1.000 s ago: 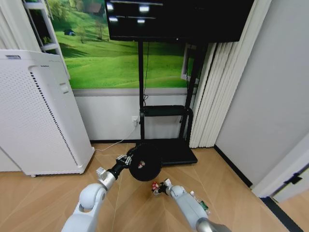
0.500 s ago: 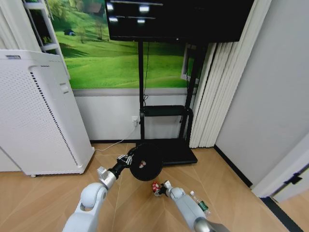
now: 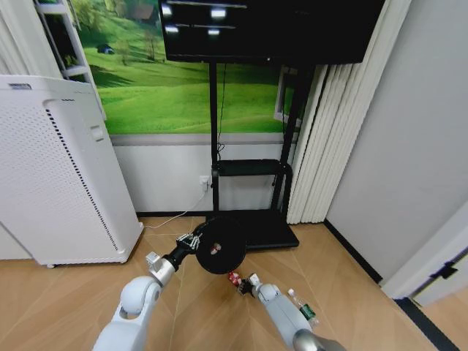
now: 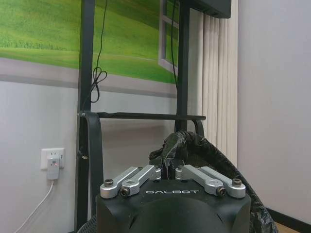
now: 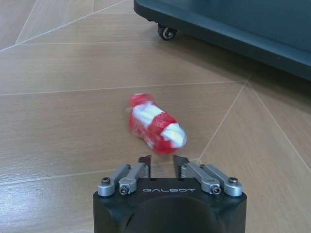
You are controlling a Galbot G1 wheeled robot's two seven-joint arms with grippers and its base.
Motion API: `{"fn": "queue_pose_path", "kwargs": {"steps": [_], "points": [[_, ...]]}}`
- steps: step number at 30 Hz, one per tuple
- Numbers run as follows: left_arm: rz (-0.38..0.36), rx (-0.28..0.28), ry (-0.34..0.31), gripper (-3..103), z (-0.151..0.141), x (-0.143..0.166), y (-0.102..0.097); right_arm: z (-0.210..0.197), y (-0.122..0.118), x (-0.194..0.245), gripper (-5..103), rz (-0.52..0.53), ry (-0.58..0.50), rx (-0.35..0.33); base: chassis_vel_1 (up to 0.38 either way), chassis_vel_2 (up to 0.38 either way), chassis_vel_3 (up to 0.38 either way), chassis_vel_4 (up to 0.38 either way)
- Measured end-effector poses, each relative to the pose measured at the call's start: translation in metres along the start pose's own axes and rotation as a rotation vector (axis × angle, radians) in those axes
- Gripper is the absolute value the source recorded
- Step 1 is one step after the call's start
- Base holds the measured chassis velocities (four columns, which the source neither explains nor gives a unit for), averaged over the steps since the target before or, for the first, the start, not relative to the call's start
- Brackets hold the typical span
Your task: Pick up the trash bin and place the garbage on the floor into it.
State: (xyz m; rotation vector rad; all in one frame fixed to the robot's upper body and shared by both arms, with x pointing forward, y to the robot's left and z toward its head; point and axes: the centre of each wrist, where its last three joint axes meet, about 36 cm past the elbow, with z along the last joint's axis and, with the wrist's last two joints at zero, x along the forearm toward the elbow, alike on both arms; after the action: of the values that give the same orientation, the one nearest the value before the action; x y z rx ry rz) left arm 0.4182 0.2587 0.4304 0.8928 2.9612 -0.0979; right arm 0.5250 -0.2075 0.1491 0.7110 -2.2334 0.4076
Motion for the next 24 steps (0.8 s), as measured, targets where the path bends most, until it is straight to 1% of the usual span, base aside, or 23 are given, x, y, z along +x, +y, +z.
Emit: {"fn": "queue_pose_path", "kwargs": {"steps": [2,3,5,6,7,8,10,11,13,14,17,18,19,20,21,23,24], "points": [[0.003,0.0,0.0,7,0.001,0.0,0.0,0.001,0.0,0.001,15,0.003,-0.001,-0.001,0.0,0.0,0.0,0.0],[0.003,0.0,0.0,7,0.001,0.0,0.0,0.001,0.0,0.001,15,0.003,-0.001,-0.001,0.0,0.0,0.0,0.0],[0.005,0.001,-0.001,7,0.001,0.0,0.001,0.002,-0.002,0.003,4,0.008,0.003,-0.002,0.0,0.0,0.0,0.0],[0.005,0.001,-0.001,7,0.001,0.0,0.001,0.002,-0.002,0.003,4,0.008,0.003,-0.002,0.0,0.0,0.0,0.0],[0.006,0.002,-0.001,7,0.001,0.0,0.001,0.004,-0.005,0.006,-1,0.012,0.01,-0.002,0.0,0.0,0.0,0.0],[0.006,0.002,-0.001,7,0.001,0.0,0.001,0.004,-0.005,0.006,-1,0.012,0.01,-0.002,0.0,0.0,0.0,0.0],[0.009,0.001,-0.001,7,0.001,0.0,0.003,0.008,-0.016,0.012,9,0.013,0.015,0.007,0.0,0.0,0.0,0.0],[0.009,0.001,-0.001,7,0.001,0.0,0.003,0.008,-0.016,0.012,9,0.013,0.015,0.007,0.0,0.0,0.0,0.0],[0.01,0.002,-0.001,7,0.001,0.0,0.004,0.007,-0.025,0.017,19,0.029,0.004,0.007,0.0,0.0,0.0,0.0],[0.01,0.002,-0.001,7,0.001,0.0,0.004,0.007,-0.025,0.017,19,0.029,0.004,0.007,0.0,0.0,0.0,0.0],[0.01,0.004,-0.001,7,0.003,-0.002,0.005,-0.003,-0.033,0.022,35,0.043,-0.026,-0.015,0.0,0.0,0.0,0.0],[0.01,0.004,-0.001,7,0.003,-0.002,0.005,-0.003,-0.033,0.022,35,0.043,-0.026,-0.015,0.0,0.0,0.0,0.0],[0.012,0.005,-0.001,7,0.003,-0.003,0.005,-0.005,-0.033,0.022,41,0.044,-0.032,-0.019,0.0,0.0,0.0,0.0],[0.013,0.006,0.0,7,0.004,-0.004,0.006,-0.01,-0.033,0.022,41,0.044,-0.041,-0.025,0.0,0.0,0.0,0.0],[0.013,0.006,0.001,7,0.004,-0.005,0.006,-0.014,-0.031,0.023,52,0.041,-0.051,-0.03,0.0,0.0,0.0,0.0],[0.013,0.006,0.001,7,0.005,-0.005,0.007,-0.018,-0.028,0.023,52,0.033,-0.061,-0.034,0.0,0.0,0.0,0.0],[0.013,0.006,0.001,7,0.005,-0.006,0.008,-0.022,-0.022,0.024,63,0.019,-0.064,-0.037,0.0,0.0,0.0,0.0]]}}
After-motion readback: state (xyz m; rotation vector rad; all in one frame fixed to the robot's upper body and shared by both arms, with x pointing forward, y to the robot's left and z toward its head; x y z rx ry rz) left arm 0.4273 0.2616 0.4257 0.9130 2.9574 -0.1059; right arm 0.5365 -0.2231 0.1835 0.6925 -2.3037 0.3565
